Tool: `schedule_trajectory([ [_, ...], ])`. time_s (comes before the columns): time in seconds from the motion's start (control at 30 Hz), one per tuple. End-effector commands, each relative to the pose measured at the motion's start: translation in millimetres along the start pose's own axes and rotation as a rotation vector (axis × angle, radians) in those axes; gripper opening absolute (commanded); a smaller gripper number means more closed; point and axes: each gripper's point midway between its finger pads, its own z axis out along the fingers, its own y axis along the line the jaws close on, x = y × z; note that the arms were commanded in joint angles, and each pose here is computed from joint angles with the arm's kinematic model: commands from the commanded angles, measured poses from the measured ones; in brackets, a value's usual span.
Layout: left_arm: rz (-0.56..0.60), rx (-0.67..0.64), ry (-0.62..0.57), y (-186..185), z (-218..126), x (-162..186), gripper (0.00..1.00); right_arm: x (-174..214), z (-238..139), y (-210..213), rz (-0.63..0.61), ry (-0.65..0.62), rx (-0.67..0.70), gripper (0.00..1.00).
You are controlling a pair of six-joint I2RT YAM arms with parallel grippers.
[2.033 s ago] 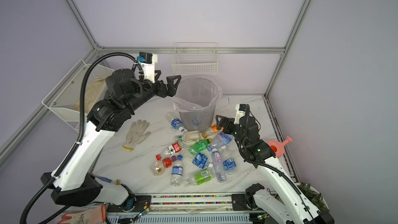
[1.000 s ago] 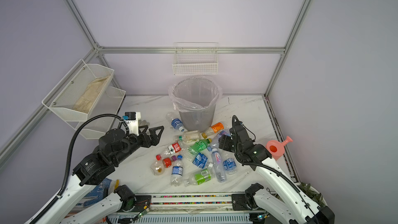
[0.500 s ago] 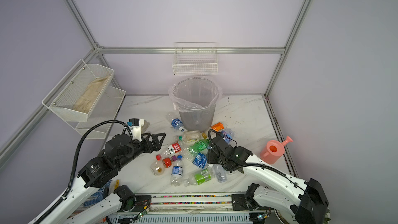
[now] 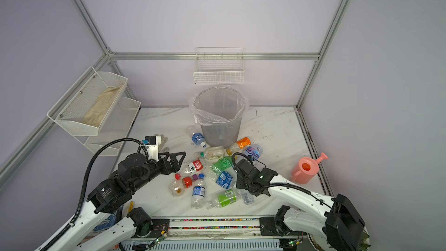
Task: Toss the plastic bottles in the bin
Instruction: 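Withdraw the left arm from the bin while the right gripper reaches the Ganten bottle, then grasp the Ganten water bottle with the right gripper and lift it toward the bin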
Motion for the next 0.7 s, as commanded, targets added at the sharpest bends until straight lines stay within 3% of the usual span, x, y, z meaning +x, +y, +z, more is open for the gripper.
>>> schedule_trajectory([
  [0.0, -0.020, 0.009, 0.022, 4, 6, 15, 0.98, 3, 8, -6, 0.009, -0.011, 0.024, 0.61],
  [0.53, -0.030, 0.036, 0.028, 2, -3, 19, 0.98, 7, 36, -4, -0.020, 0.017, 0.063, 0.57],
  [0.67, -0.030, 0.024, 0.035, 4, 0, 21, 0.98, 7, 34, -7, -0.032, 0.015, 0.076, 0.68],
])
